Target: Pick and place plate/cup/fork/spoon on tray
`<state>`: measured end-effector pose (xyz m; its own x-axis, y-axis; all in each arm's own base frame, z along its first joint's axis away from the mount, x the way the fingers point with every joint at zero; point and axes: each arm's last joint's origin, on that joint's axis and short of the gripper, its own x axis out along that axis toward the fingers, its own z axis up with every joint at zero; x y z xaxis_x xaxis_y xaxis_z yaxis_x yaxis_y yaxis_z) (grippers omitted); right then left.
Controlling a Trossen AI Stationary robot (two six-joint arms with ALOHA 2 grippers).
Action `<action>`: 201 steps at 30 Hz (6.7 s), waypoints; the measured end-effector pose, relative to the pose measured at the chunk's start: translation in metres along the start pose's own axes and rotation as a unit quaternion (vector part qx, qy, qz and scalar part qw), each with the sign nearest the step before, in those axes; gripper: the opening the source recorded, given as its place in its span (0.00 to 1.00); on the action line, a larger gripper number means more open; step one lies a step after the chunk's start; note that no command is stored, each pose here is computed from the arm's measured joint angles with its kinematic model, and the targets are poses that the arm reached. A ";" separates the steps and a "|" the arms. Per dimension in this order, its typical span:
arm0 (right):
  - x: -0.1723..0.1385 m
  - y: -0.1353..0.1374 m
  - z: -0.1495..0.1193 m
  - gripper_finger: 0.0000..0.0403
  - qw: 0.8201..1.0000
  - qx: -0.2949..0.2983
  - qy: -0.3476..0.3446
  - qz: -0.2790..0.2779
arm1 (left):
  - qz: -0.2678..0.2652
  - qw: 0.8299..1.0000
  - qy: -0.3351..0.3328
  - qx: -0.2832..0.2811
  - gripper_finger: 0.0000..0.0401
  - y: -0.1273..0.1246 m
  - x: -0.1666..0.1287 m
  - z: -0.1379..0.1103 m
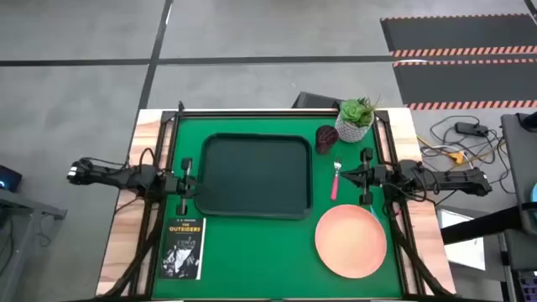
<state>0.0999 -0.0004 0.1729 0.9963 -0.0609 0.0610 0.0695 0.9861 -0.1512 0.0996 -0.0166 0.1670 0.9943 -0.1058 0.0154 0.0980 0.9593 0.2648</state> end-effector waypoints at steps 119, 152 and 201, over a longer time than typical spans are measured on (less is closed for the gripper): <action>-0.001 -0.002 0.010 0.02 0.987 0.156 -0.051 0.000 | 0.002 1.000 0.000 0.030 0.00 0.000 0.000 0.000; 0.040 -0.013 0.060 0.02 0.985 0.119 -0.031 -0.119 | 0.051 0.974 -0.200 -0.097 0.00 0.012 -0.008 0.037; 0.181 -0.140 0.074 0.02 0.727 0.282 0.549 -0.300 | 0.114 0.932 -0.342 -0.024 0.00 0.021 -0.025 0.064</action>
<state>0.2662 -0.1378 0.2784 0.2560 -0.2891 -0.9224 0.7853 0.6187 0.0240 0.0737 -0.0108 0.2337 0.7309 -0.0249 0.6821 -0.0940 0.9861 0.1367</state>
